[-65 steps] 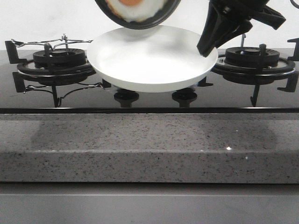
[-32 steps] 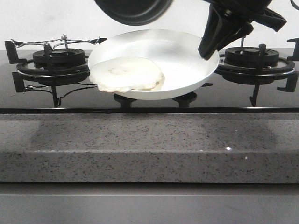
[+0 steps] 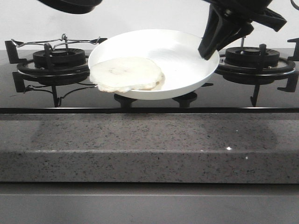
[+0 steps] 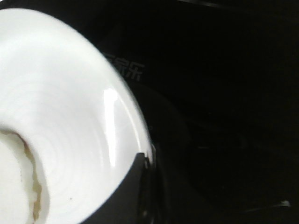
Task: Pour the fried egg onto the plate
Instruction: 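Return the empty frying pan to its burner with the left gripper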
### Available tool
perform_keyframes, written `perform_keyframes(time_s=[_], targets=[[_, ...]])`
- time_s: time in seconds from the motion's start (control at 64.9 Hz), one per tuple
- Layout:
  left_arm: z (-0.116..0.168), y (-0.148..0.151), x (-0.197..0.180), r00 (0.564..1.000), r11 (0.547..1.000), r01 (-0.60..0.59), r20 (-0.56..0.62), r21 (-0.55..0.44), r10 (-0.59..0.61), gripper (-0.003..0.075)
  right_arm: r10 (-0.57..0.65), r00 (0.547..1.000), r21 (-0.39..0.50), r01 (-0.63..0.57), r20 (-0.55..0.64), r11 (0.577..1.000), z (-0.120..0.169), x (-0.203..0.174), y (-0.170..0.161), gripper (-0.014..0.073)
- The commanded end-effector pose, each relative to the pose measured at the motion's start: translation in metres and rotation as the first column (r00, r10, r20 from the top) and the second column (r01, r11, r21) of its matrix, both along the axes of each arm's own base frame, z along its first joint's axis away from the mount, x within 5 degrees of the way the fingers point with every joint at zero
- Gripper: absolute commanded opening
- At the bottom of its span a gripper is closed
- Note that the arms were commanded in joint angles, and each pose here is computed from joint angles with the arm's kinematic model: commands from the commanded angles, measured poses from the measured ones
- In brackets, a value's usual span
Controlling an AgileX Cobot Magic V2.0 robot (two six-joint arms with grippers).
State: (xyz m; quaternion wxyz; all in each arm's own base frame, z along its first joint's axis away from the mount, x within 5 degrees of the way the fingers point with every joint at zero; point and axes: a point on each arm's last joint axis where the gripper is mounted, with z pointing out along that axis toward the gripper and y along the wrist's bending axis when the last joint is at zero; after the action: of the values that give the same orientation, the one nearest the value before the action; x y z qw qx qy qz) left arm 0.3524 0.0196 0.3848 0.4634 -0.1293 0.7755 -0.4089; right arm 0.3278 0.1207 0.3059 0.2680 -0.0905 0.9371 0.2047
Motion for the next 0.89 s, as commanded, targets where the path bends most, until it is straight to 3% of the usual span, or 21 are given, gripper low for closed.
perform_keyframes(time_s=[0.0, 0.323, 0.616, 0.724, 0.878], targets=[[0.014, 0.015, 0.002, 0.999, 0.980, 0.020, 0.038, -0.198, -0.013, -0.0019, -0.023, 0.994, 0.060, 0.017, 0.103, 0.998, 0.028, -0.003, 0.000, -0.0068], [-0.046, 0.048, 0.035, 0.991, 0.904, 0.070, -0.073, -0.421, -0.111, -0.0019, -0.023, 0.994, 0.060, 0.017, 0.103, 0.998, 0.028, -0.003, 0.000, -0.0068], [-0.066, 0.053, 0.045, 0.985, 0.889, 0.034, -0.135, -0.457, -0.107, -0.0010, -0.023, 0.994, 0.060, 0.017, 0.103, 0.998, 0.028, -0.003, 0.000, -0.0068], [-0.068, 0.052, 0.045, 0.984, 0.886, 0.040, -0.138, -0.462, -0.116, 0.0085, -0.023, 0.994, 0.060, 0.017, 0.103, 0.998, 0.028, -0.003, 0.000, -0.0068], [-0.068, 0.051, 0.044, 0.981, 0.884, 0.060, -0.136, -0.463, -0.137, 0.0329, -0.023, 0.994, 0.060, 0.017, 0.103, 0.998, 0.028, -0.003, 0.000, -0.0068]])
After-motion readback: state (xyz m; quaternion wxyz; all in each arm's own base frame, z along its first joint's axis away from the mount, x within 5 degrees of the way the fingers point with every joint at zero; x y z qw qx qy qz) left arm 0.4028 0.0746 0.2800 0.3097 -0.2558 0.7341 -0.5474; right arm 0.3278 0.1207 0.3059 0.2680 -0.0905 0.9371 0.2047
